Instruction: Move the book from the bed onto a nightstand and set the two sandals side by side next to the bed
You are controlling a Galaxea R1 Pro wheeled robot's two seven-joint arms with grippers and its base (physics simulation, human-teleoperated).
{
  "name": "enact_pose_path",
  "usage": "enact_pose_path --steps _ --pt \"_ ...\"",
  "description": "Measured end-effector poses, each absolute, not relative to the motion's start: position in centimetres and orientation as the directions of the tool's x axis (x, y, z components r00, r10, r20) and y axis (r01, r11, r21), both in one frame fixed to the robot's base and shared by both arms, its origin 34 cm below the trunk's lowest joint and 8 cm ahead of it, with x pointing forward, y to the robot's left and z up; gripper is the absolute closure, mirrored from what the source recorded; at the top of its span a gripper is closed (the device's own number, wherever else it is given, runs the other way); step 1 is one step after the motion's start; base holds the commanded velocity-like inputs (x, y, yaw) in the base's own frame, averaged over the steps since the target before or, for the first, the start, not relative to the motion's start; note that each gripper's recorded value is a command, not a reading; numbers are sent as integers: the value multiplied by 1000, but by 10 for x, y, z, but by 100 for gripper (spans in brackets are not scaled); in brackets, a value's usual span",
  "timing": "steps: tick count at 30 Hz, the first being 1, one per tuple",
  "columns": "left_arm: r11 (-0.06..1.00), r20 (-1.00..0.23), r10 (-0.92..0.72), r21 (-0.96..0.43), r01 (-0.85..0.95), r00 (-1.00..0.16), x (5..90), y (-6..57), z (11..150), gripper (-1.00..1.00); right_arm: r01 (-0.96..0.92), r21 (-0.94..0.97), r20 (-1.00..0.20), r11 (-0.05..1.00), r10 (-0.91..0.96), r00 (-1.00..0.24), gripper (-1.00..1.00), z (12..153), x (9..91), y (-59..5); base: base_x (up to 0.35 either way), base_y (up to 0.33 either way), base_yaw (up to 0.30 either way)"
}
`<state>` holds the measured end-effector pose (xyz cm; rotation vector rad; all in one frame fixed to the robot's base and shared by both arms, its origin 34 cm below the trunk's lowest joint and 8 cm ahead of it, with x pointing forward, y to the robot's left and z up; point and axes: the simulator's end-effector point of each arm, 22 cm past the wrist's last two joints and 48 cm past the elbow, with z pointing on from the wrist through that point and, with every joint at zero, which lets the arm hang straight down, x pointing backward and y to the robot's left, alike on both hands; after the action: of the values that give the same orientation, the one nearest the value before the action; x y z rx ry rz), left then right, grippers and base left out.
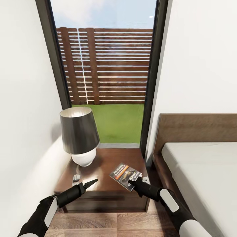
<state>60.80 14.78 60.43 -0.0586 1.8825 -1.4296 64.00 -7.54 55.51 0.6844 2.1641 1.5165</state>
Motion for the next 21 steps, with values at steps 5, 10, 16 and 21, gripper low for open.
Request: enact_pose_path --steps 5,10,16,21 --pt "373 -533 -457 -842 391 -712 605 147 593 -100 158 945 -51 288 603 -796 100 545 638 -75 0 0 0" --pt "373 -534 -457 -841 392 -712 606 147 594 -100 158 945 -49 285 604 -795 100 545 638 -75 0 0 0" --pt "371 -535 -457 -841 394 -710 606 147 595 -100 158 945 -50 286 604 -795 100 545 638 -75 195 0 0" --pt "371 -535 -458 -841 394 -710 606 147 595 -100 157 945 -51 287 604 -796 100 545 638 -75 321 0 0"
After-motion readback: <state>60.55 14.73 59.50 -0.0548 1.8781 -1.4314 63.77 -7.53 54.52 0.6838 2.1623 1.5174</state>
